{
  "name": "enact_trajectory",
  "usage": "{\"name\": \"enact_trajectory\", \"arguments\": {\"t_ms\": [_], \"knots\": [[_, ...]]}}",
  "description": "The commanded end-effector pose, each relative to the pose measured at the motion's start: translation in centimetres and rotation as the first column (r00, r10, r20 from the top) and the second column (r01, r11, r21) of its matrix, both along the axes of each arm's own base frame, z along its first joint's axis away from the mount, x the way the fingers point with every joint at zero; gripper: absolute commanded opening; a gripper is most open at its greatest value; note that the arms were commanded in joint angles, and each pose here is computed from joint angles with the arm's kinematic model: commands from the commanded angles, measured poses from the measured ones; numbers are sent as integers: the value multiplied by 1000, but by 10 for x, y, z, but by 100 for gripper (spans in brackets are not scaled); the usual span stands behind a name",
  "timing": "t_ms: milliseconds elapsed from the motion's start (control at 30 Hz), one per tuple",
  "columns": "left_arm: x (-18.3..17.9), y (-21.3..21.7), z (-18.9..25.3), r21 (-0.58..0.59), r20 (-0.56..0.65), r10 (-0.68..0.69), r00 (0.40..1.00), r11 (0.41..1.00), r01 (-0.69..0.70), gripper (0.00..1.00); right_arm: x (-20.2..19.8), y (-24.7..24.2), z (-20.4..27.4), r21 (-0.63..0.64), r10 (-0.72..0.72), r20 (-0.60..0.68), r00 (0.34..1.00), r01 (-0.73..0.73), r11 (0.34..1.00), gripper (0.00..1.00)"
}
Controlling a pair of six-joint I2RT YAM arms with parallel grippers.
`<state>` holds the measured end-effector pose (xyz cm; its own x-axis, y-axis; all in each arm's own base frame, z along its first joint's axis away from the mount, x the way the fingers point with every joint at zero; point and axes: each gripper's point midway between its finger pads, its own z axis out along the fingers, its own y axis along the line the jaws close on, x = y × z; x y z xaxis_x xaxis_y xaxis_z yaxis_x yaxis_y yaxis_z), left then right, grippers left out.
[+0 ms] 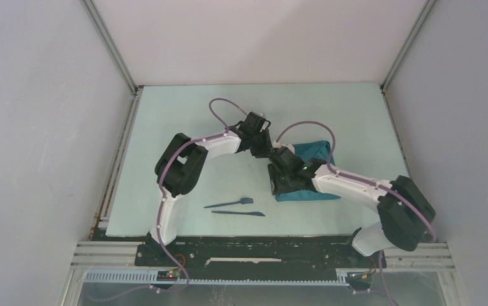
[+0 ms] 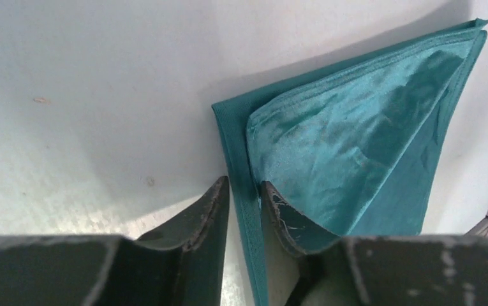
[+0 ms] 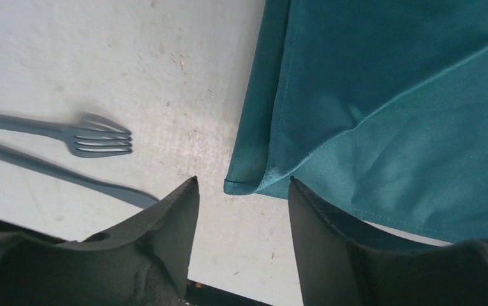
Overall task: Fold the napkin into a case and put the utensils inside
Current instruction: Pick up the upper triangle-folded napkin from the center of the board.
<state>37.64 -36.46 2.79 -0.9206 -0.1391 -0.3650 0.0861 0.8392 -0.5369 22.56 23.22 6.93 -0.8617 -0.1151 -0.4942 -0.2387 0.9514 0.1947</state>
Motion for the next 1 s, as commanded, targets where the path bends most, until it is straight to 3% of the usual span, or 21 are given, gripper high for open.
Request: {"name": "enact_trajectory", "arguments": {"t_ms": [0,267,667,800,967], "knots": [[10,9,-11,58,10,11,1000,998,-12,28,8,6,0,-131,9,52,999,-2,991,58],[11,14,-16,53,-11,19,1000,998,-18,11,10,13,-12,-269,45,71,996,-24,963,51],[9,9,-16,26,-15,13,1000,1000,-12,1,8,14,-25,-415,73,82,994,-33,909,47],[9,9,-16,27,-14,11,1000,1000,-11,0,9,8,-25,-466,74,102,992,-18,885,41],[9,9,-14,23,-13,10,1000,1000,-10,0,9,0,-19,-516,95,114,989,-22,856,19]]}}
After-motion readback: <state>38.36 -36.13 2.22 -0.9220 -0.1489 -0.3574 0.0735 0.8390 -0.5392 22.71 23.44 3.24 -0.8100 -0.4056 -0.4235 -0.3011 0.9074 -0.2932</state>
